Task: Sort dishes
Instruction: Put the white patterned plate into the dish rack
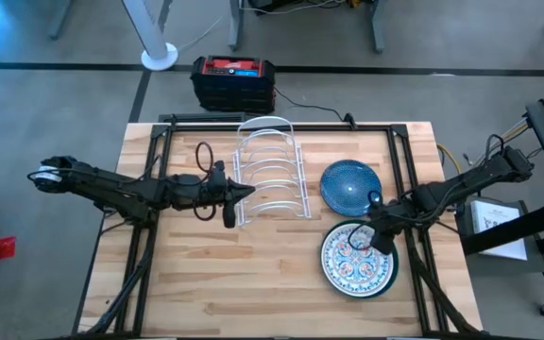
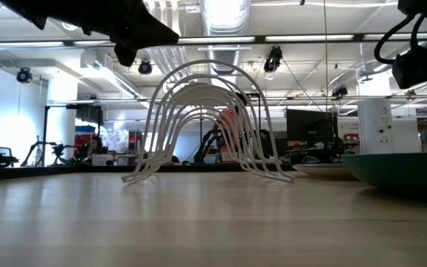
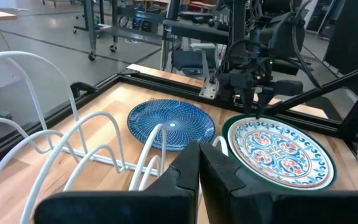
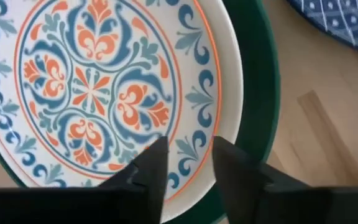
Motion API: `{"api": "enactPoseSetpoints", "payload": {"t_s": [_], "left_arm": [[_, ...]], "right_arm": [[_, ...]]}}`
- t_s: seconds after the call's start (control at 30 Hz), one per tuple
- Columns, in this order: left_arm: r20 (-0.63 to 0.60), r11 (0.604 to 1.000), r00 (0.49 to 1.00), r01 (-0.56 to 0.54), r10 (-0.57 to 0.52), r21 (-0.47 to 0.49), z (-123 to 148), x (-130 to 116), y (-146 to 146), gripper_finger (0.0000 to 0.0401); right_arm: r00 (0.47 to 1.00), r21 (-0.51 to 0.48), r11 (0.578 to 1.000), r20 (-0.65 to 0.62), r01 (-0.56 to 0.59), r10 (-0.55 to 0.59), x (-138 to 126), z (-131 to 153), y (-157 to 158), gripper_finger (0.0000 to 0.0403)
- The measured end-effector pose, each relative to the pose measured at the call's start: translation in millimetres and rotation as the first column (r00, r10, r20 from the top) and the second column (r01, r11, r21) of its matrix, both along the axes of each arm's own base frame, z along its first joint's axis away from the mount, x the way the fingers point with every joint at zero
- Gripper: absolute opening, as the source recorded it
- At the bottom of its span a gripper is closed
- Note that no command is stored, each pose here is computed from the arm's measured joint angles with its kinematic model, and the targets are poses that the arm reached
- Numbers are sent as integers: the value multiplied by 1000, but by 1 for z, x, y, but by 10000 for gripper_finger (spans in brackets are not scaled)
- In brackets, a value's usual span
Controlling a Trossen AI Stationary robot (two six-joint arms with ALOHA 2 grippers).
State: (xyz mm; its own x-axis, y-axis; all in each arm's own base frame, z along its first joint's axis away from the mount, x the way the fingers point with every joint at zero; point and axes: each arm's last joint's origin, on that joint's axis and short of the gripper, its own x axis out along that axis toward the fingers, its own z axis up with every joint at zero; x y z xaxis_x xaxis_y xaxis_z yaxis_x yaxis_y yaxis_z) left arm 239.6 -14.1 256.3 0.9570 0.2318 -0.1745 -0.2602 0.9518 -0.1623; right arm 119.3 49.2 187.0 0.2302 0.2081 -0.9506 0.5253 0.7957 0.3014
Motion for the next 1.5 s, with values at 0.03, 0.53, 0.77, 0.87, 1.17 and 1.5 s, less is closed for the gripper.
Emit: {"api": "enactPoseSetpoints", "payload": {"t_s": [0.03, 0.53, 0.77, 0.87, 1.17, 1.5], "left_arm": [[-3, 1000, 1000, 0, 0, 0, 0, 0, 0, 0], [-36, 1000, 999, 21, -21, -6, -5, -2, -5, 0], [-35, 1000, 999, 21, -21, -6, -5, -2, -5, 0], [-35, 1000, 999, 21, -21, -6, -5, -2, -5, 0], [-33, 1000, 999, 20, -21, -7, -5, -2, -5, 0], [-34, 1000, 999, 20, -20, -7, -5, -2, -5, 0]], "right_arm": [[1000, 6, 1000, -4, 22, -22, 0, -1, 0, 139], [996, 35, 996, 14, 84, -84, 2, 1, 1, 240], [992, 51, 992, 44, 113, -115, 3, 10, 1, 236], [993, 32, 993, 13, 117, -117, 4, 4, 1, 239], [993, 19, 993, -27, 116, -115, 13, -5, 5, 259], [994, -3, 996, -60, 93, -93, 18, -12, 7, 260]]}}
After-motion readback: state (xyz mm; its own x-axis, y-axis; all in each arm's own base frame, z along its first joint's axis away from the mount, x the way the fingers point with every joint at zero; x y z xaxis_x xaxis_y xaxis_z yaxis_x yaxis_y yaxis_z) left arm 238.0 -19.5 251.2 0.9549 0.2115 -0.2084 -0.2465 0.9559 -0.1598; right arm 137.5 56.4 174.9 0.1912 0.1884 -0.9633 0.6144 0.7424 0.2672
